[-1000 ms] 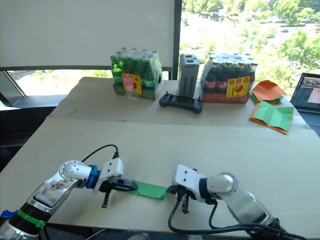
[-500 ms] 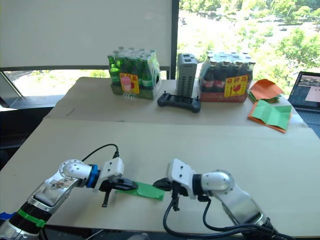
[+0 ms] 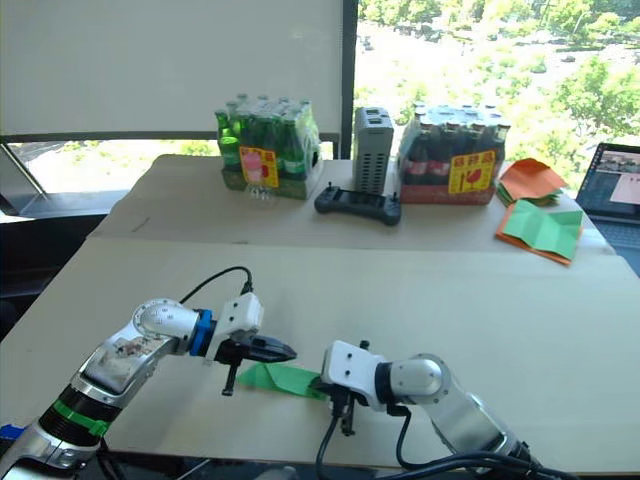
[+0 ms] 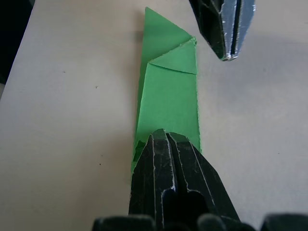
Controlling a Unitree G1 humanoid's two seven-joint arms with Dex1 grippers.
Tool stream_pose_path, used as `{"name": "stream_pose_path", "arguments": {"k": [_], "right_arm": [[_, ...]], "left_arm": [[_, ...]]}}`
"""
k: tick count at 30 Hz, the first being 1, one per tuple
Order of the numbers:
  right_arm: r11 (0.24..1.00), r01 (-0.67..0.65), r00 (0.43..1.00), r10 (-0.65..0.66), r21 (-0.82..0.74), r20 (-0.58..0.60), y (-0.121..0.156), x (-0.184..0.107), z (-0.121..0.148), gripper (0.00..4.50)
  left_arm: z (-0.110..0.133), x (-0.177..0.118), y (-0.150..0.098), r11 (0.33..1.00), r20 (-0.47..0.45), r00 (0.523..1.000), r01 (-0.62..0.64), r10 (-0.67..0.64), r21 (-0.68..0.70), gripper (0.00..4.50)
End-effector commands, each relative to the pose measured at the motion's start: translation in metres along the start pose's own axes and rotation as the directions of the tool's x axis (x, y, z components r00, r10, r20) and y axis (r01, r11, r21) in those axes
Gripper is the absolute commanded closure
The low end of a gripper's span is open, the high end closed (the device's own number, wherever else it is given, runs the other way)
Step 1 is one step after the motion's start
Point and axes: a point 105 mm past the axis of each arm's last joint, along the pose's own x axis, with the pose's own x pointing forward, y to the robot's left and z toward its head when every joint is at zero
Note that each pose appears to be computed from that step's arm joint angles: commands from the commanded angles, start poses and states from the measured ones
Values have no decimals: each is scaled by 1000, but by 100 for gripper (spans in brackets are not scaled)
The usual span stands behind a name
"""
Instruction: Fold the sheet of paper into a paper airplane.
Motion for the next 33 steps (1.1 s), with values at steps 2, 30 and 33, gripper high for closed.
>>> {"name": "stream_pose_path", "arguments": {"k": [2,30,33], "right_arm": [[999,-5,995,11,54,-96,5,-1,-24,448],[996,-26,994,34,81,-99,11,-1,-22,448],[996,-28,994,36,85,-99,12,-2,-22,448]], "left_arm": [[-3,7,-2,999,-27,999,23,-22,37,450],[-83,-15,-15,999,-251,968,10,-19,-36,450],[-95,-25,-14,999,-291,957,-12,0,-40,450]]}}
